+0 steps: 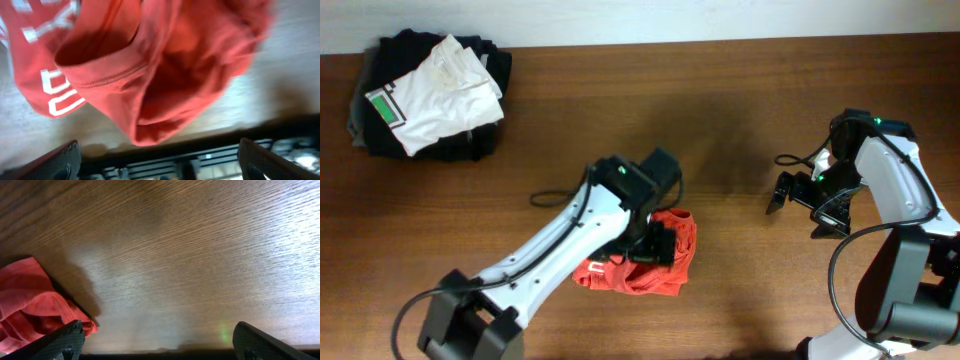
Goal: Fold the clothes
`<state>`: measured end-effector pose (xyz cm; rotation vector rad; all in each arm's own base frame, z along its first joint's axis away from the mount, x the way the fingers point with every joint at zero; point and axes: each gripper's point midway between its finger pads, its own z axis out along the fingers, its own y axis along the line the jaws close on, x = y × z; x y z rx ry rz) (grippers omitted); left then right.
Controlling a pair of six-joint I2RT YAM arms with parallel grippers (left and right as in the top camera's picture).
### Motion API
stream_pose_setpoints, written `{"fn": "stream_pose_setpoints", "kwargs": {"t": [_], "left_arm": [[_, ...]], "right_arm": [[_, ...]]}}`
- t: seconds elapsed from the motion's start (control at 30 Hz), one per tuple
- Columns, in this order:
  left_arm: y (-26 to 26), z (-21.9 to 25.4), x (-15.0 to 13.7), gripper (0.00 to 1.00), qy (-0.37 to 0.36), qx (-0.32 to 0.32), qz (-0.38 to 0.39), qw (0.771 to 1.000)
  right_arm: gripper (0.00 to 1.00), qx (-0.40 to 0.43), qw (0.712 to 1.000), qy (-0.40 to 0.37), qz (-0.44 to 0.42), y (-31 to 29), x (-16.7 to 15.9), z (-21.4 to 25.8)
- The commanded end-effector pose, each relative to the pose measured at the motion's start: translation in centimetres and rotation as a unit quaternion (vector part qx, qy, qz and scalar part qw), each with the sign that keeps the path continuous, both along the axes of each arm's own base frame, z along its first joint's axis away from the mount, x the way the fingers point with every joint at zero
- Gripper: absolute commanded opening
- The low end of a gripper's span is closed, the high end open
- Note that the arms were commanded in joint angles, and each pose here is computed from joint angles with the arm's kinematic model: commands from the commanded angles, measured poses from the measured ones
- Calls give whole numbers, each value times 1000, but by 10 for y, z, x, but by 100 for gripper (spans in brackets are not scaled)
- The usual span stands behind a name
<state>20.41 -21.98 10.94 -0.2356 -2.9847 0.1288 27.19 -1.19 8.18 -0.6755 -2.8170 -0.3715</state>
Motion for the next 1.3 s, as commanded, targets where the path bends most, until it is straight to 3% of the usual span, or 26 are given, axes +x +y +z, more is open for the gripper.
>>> {"fn": "stream_pose_setpoints", "kwargs": {"t": [0.0, 0.13, 0.23, 0.37, 0.4, 0.47, 0.5, 0.7, 0.83, 1.17, 1.2, 1.23, 1.27], "left_arm": [[2, -31, -9, 98, 14, -1, -4, 1000], [7, -47, -14, 91, 19, 5, 9, 1000], [4, -50, -10, 63, 10, -3, 9, 1000], [2, -50, -9, 50, 7, -6, 9, 1000], [2, -50, -9, 42, 7, -6, 9, 1000], [2, -50, -9, 8, 7, -5, 9, 1000], [2, -50, -9, 1, 7, -6, 9, 1000], [-14, -42, -18, 0, 23, -37, -2, 999], [-42, -32, -21, 1, -8, -69, -38, 997], [-92, -43, -70, 1, -15, -87, -122, 989], [-94, -43, -73, 4, -16, -88, -129, 988], [-96, -43, -75, 18, -16, -88, -133, 987], [-96, -43, -76, 22, -16, -89, -133, 987]], "right_arm": [[98, -6, 1000, -7, 2, -1, 3, 3], [98, -6, 1000, -7, 2, -1, 3, 3], [98, -6, 1000, -7, 2, -1, 3, 3], [98, -6, 1000, -7, 2, -1, 3, 3], [98, -6, 1000, -7, 2, -1, 3, 3], [98, -6, 1000, -7, 2, -1, 3, 3], [98, -6, 1000, -7, 2, -1, 3, 3], [98, -6, 1000, -7, 2, -1, 3, 3], [98, -6, 1000, -7, 2, -1, 3, 3], [99, -6, 1000, -7, 2, -1, 3, 3], [98, -6, 1000, -7, 2, -1, 3, 3], [98, -6, 1000, -7, 2, -1, 3, 3], [98, -6, 1000, -7, 2, -1, 3, 3]]}}
